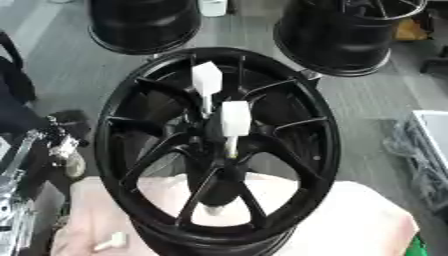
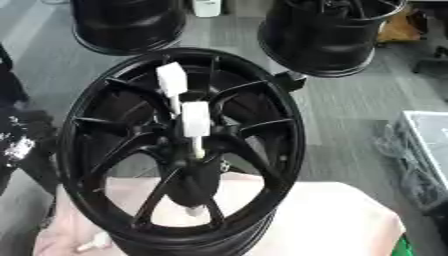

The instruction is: Pull the pin out of the wheel hub.

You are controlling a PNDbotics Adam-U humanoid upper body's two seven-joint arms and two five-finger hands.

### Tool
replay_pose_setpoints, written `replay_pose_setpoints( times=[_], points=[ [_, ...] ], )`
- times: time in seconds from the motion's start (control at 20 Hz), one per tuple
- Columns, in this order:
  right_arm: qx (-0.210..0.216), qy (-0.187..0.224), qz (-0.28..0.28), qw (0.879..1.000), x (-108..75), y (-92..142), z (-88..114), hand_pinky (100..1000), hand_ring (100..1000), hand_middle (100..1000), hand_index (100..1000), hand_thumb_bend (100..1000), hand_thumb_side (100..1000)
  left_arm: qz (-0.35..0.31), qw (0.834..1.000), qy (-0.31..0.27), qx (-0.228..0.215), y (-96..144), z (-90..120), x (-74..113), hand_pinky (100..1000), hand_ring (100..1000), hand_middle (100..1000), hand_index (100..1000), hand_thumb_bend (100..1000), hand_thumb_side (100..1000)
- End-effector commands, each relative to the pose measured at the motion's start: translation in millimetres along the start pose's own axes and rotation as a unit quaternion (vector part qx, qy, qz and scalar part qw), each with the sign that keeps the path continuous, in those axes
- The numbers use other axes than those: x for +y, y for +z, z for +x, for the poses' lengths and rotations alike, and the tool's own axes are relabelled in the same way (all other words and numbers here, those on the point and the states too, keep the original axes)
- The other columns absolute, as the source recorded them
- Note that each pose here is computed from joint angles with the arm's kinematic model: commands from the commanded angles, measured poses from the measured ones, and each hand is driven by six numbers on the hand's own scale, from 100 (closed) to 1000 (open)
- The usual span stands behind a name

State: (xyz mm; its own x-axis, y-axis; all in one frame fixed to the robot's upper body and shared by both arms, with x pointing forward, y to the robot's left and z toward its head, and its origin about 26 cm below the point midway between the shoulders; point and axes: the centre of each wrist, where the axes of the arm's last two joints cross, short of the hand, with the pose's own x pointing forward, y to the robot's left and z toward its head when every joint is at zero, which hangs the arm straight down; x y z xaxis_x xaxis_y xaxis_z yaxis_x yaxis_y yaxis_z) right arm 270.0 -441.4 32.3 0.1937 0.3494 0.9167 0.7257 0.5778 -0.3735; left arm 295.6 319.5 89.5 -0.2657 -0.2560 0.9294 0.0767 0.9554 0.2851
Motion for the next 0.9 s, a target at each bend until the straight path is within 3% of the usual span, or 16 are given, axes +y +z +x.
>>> replay_pose_setpoints(
  times=[0.05,0.2,0.35,0.6,0.9],
  points=[
    [-0.087,-0.050,0.025,0.995,16.9,16.6,50.1,662,762,778,943,100,432,0.002,1.000,-0.003,-0.014,-3.1,7.4,1.9,645,729,716,789,454,552],
    [-0.144,-0.102,0.099,0.979,39.6,44.0,83.2,661,760,777,946,100,438,0.000,1.000,0.000,-0.017,-4.9,8.6,0.2,645,730,716,788,455,550],
    [-0.181,-0.144,0.170,0.958,54.9,63.2,104.0,661,755,772,948,100,437,-0.004,1.000,0.003,-0.019,-6.2,9.2,-1.6,645,731,717,788,456,550],
    [-0.206,-0.179,0.250,0.929,70.1,77.8,113.1,662,759,777,951,100,447,-0.010,1.000,0.005,-0.022,-7.5,9.6,-3.8,645,732,718,788,454,550],
    [-0.213,-0.183,0.271,0.921,72.8,80.4,115.1,663,759,776,951,100,449,-0.011,1.000,0.006,-0.025,-8.1,10.6,-4.1,645,732,719,788,454,550]
  ],
)
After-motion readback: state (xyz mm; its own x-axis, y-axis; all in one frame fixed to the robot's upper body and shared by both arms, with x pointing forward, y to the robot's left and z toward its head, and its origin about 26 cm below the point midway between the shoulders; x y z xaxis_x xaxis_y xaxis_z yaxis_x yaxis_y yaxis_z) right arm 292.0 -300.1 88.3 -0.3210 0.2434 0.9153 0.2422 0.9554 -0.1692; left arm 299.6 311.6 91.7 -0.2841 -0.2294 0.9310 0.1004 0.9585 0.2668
